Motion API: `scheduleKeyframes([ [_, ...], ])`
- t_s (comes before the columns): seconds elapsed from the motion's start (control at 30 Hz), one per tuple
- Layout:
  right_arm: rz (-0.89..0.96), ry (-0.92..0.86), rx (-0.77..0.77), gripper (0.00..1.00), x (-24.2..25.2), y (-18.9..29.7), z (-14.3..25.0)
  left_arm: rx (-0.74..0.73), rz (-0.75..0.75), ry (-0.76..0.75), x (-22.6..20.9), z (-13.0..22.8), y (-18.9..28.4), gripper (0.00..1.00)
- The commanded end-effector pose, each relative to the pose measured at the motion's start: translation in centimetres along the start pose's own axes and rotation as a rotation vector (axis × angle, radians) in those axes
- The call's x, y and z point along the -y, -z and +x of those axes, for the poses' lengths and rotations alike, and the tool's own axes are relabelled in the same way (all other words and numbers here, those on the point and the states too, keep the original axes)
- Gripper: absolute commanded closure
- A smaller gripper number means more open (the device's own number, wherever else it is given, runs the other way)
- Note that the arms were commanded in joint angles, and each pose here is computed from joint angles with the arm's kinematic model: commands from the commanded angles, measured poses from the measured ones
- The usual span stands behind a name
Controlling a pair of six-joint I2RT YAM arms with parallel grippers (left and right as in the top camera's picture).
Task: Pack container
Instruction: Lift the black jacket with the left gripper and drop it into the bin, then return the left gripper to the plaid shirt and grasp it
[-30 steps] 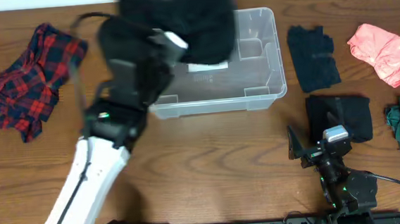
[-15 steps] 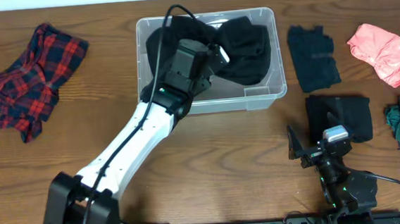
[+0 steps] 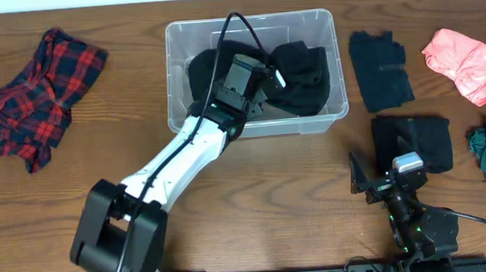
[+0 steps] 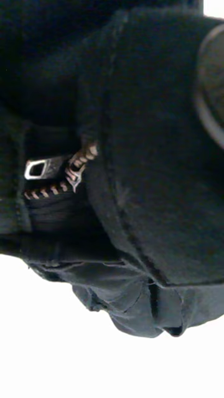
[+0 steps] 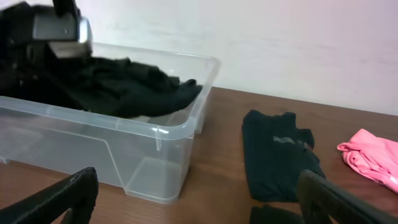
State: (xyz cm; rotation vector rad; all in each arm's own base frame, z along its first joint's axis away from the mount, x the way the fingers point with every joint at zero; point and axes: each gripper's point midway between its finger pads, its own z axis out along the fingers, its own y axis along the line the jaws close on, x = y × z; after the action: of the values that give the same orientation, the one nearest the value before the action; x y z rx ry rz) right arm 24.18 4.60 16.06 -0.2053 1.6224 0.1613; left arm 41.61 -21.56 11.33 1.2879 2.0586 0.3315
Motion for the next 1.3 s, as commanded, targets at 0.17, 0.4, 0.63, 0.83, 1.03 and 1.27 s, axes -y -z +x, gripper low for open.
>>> scheduleKeyframes([
  [0.17,0.016,-0.014,0.001,0.01,0.4,0.0,0.1,0.033,-0.091,0.026,-2.3,-1.2,0.7,0.41],
  [0.4,0.016,-0.014,0.001,0.01,0.4,0.0,0.1,0.051,-0.223,0.061,-5.2,-2.0,1.5,0.21],
  [0.63,0.016,-0.014,0.001,0.01,0.4,0.0,0.1,0.128,-0.372,0.133,-9.3,-3.7,5.8,0.18],
  [0.83,0.016,-0.014,0.001,0.01,0.4,0.0,0.1,0.259,-0.445,0.277,-12.4,-4.8,12.6,0.14],
  [1.03,0.016,-0.014,0.001,0.01,0.4,0.0,0.1,0.214,-0.569,0.559,-17.3,1.1,16.8,0.14],
  [1.27,0.016,-0.014,0.001,0.01,0.4,0.0,0.1,-0.102,-0.603,0.763,-20.1,14.0,15.0,0.14],
])
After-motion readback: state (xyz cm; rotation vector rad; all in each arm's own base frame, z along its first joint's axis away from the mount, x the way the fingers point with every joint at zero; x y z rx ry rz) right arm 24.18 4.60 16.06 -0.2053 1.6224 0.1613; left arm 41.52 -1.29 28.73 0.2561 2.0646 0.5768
